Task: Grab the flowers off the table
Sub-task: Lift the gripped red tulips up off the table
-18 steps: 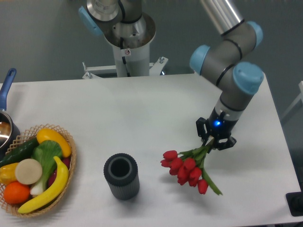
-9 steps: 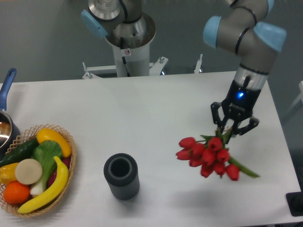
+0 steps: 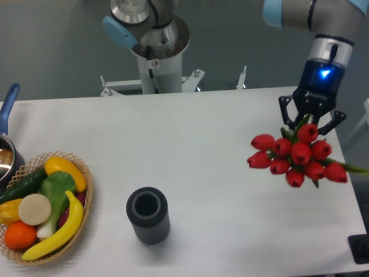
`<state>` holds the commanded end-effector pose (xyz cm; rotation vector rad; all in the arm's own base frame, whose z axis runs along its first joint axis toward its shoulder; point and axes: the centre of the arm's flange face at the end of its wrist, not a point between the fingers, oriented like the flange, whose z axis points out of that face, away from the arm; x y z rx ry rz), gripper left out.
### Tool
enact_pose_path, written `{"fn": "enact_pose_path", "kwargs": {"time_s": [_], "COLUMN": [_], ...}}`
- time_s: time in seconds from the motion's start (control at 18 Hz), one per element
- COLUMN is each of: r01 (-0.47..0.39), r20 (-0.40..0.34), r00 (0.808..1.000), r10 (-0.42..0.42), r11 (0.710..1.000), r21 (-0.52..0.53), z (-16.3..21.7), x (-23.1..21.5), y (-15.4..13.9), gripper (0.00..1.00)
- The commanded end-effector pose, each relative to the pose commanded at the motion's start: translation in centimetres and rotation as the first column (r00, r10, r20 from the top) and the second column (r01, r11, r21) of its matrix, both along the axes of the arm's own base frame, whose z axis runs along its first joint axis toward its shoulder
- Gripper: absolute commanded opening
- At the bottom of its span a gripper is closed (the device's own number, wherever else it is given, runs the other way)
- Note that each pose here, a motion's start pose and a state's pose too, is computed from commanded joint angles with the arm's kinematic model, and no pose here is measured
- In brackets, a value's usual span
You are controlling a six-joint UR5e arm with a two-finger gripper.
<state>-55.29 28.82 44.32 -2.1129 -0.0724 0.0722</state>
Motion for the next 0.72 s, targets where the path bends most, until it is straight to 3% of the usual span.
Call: {"fn": "enact_pose_path", "kwargs": {"time_s": [0.28,0.72], "r01": [-0.017,-0.026], "r20": [0.023,0.028], "r00": [1.000,0.999], "r10": [0.015,0.023], "r11": [0.996,0.994], "r21": [0.086,0.105], "z": [0.3,0.3], "x": [-0.4,-0.2], "y": [-2.2,-3.0], "gripper": [0.30,0.30]}}
